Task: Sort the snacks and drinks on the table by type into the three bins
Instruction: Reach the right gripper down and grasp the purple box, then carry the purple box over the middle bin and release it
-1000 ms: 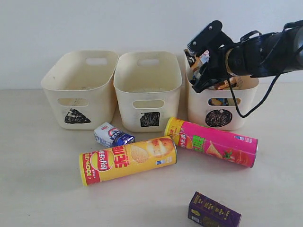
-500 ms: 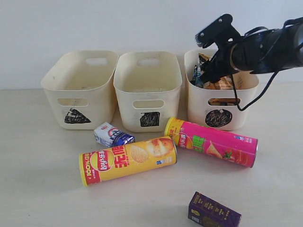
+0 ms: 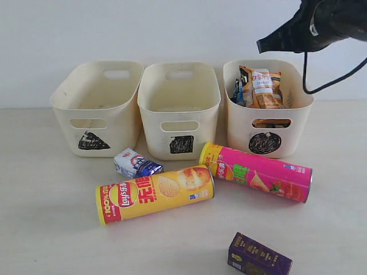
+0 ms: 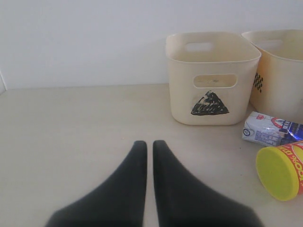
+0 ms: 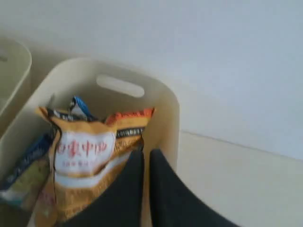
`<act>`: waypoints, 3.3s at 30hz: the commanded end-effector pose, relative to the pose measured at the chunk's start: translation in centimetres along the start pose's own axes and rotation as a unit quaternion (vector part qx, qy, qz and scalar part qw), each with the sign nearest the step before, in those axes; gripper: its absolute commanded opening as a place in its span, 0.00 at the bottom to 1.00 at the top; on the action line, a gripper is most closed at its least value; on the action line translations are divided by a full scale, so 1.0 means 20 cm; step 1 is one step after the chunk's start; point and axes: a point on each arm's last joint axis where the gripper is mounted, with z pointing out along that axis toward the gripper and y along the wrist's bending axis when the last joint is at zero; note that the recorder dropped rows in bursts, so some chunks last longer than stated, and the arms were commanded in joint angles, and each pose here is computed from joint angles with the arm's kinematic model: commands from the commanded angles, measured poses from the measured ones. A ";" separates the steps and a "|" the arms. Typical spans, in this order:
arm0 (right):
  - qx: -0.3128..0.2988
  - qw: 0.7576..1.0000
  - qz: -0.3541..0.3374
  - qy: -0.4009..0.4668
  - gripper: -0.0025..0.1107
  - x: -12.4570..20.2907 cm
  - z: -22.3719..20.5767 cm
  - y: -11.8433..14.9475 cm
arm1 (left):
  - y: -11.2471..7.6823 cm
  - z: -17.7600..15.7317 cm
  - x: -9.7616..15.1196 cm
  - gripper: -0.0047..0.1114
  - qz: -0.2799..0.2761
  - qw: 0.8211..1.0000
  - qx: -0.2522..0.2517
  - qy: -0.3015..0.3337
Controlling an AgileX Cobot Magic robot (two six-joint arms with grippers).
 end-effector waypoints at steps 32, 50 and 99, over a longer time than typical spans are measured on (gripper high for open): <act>-0.375 0.757 -0.300 0.442 0.25 0.71 -0.58 0.57 | 0.00 0.00 0.00 0.07 -0.007 1.000 0.001 -0.002; -0.357 0.829 -0.278 0.328 0.55 0.81 -0.47 0.63 | 0.00 0.00 0.00 0.07 -0.007 1.000 0.001 -0.002; -0.309 0.922 -0.235 0.004 0.02 0.11 -0.61 0.55 | 0.00 0.00 0.00 0.07 -0.007 1.000 0.001 -0.002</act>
